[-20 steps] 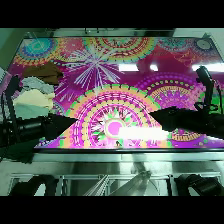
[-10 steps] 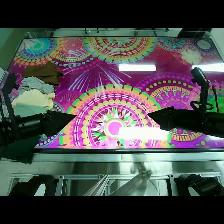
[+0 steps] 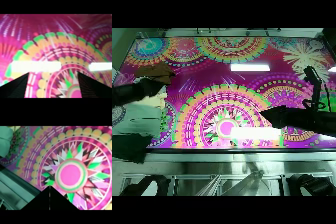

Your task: Fold the shirts.

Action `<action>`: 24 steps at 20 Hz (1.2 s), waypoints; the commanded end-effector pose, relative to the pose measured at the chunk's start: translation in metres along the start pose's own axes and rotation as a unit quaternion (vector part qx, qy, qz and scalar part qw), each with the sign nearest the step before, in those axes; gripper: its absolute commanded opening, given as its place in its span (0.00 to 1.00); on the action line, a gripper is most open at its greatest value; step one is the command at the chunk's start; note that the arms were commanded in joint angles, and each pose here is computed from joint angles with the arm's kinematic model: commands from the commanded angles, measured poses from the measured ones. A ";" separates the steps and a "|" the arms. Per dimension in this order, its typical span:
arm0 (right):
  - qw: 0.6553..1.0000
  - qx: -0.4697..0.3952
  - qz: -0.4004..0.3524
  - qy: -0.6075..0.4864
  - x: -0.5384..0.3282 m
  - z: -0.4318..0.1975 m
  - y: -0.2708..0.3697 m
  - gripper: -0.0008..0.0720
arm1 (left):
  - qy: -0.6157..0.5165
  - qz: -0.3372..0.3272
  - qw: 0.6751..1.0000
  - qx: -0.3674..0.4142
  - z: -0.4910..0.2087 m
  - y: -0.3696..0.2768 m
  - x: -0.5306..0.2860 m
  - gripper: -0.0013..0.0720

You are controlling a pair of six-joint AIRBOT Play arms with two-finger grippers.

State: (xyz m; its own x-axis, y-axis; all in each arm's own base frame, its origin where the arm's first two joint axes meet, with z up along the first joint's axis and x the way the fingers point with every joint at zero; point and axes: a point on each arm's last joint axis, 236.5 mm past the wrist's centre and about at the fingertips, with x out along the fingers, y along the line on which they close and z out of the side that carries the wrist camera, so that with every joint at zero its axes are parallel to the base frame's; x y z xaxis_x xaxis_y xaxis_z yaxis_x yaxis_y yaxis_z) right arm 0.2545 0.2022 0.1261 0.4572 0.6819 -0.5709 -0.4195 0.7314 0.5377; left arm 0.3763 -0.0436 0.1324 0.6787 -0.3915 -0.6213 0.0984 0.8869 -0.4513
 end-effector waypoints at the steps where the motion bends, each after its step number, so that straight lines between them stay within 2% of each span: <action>1: 1.000 0.003 -0.006 -0.006 0.004 0.004 -0.005 0.04 | 0.088 0.048 0.995 -0.014 0.031 0.096 0.039 0.98; 5: 1.000 0.015 -0.011 0.013 0.016 0.000 -0.014 0.04 | 0.117 0.039 0.992 0.007 0.077 0.150 0.113 0.99; 10: 0.999 0.031 -0.018 0.038 0.030 -0.008 -0.025 0.04 | 0.125 0.150 0.970 0.143 0.107 0.199 0.189 0.99; 13: 0.998 0.037 -0.020 0.046 0.035 -0.010 -0.029 0.04 | 0.075 0.181 0.965 0.175 0.113 0.212 0.223 0.99; 17: 0.998 0.039 -0.021 0.048 0.037 -0.011 -0.030 0.04 | 0.065 0.231 0.943 0.232 0.113 0.234 0.232 0.99; 24: 0.998 0.038 -0.021 0.048 0.037 -0.011 -0.030 0.04 | 0.119 0.228 0.939 0.230 0.082 0.252 0.261 0.97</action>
State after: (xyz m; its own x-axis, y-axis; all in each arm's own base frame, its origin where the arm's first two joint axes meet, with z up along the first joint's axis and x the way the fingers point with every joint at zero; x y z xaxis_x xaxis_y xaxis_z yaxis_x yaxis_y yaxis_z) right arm 0.2755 0.2049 0.0825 0.3952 0.6511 -0.6480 -0.3396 0.7590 0.5555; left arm 0.6411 0.0984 -0.0704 0.5855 0.0489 -0.8092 0.1599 0.9716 0.1744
